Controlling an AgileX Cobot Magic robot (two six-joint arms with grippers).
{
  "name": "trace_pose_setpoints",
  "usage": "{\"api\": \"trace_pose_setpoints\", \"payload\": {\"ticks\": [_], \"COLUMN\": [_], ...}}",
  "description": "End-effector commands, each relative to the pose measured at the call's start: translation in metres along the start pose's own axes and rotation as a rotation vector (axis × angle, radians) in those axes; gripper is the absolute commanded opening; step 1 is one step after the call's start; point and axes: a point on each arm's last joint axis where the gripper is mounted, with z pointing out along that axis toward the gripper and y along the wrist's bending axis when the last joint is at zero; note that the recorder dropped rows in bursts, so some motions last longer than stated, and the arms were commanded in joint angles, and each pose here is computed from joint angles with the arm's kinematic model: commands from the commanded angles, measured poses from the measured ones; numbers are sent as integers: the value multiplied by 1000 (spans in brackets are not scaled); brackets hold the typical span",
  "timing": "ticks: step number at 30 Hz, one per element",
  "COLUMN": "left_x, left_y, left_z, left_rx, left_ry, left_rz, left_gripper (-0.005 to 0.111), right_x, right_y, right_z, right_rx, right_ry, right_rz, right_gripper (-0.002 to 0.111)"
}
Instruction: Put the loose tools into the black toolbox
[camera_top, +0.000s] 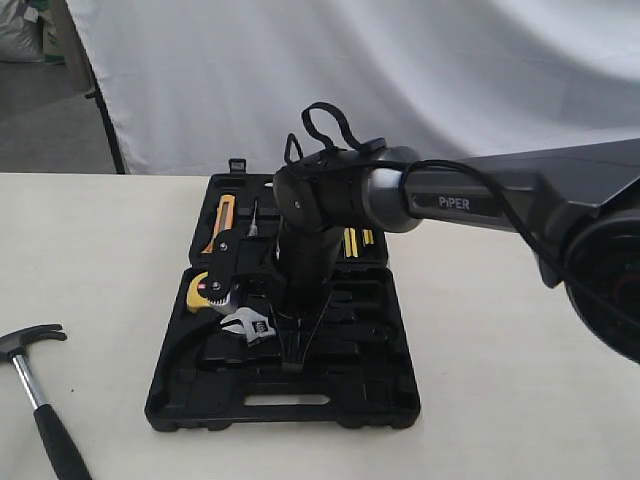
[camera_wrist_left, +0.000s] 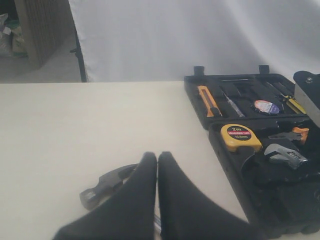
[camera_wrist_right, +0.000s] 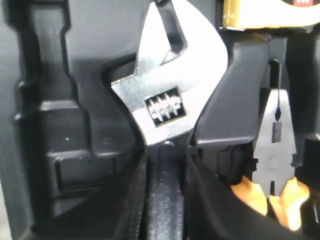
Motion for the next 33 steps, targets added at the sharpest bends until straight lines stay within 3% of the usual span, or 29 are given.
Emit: {"api": "trace_pose_setpoints", "payload": {"ticks": [1,9,27,30,33], "left_x": [1,1,1,1,1], "left_y": [0,0,0,0,0], "left_z": [0,0,0,0,0], "left_rx": [7,7,7,7,7], "left_ry": [-2,-2,-2,-2,-2], "left_rz": [-1,-1,-1,-1,-1], "left_gripper": [1,1,1,1,1], "right_x": [0,-10,-9,-10,-10], "right_y": [0,-3,-3,-4,-3], "right_z": [9,0,1,1,1], "right_rx": [-10,-18,-23,-14,-17], "right_ry": [-6,-84,-80,-89,-86], "right_rz": [8,62,117,130,130], "right_gripper": [0,0,1,18,47]}}
